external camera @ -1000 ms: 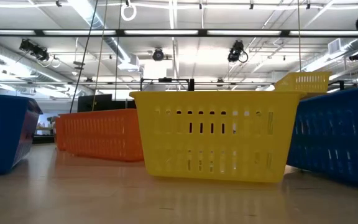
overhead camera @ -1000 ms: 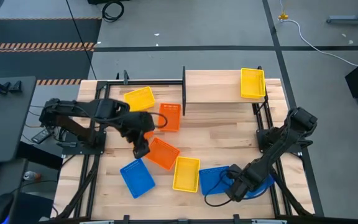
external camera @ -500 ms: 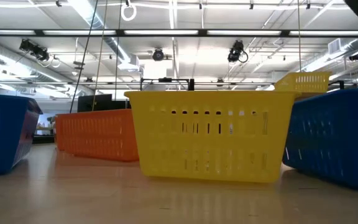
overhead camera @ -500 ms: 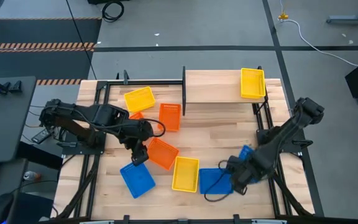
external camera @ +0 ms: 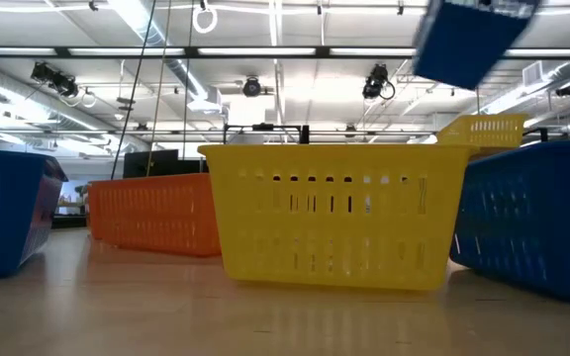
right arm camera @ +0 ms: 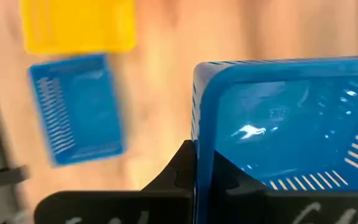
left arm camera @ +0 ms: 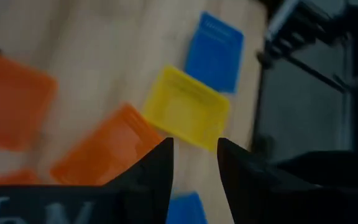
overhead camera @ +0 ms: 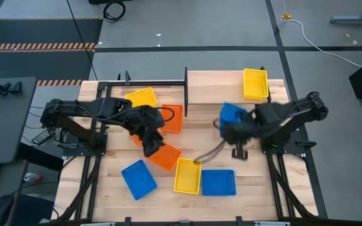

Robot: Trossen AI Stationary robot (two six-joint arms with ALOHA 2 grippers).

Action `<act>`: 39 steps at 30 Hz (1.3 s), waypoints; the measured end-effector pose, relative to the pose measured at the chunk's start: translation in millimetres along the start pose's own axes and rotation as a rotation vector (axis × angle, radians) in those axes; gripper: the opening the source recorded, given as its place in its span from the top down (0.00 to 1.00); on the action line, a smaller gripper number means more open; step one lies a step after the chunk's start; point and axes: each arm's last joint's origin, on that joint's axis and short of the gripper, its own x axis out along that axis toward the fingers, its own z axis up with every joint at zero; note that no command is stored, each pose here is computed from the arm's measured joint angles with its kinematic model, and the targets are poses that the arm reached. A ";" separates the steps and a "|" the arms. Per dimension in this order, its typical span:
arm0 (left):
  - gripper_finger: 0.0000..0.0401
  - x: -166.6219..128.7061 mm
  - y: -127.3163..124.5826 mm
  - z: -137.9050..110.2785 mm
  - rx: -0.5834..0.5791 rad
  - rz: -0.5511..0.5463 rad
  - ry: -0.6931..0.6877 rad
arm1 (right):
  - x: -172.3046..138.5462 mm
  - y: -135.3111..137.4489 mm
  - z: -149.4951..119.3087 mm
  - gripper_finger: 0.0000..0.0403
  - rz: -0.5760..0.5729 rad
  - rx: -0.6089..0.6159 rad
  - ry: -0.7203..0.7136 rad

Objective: Stack baskets on shelf by color
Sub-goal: Put the right blue basket on the shelf

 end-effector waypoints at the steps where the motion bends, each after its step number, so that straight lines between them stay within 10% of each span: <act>1: 0.67 -0.1 1.6 2.8 0.004 0.021 -0.031 | -2.6 -8.1 4.2 0.98 -0.026 -0.036 -0.018; 11: 0.67 -1.9 10.7 18.8 -0.018 -0.006 -0.134 | 1.1 -98.3 32.0 0.98 -0.227 -0.154 -0.041; 21: 0.68 -2.4 11.1 21.9 -0.100 -0.010 -0.167 | 11.5 -179.4 30.6 0.98 -0.197 -0.008 -0.052; 39: 0.68 -5.1 19.4 33.0 -0.194 -0.020 -0.244 | 85.7 -197.0 6.2 0.98 -0.086 -0.037 0.143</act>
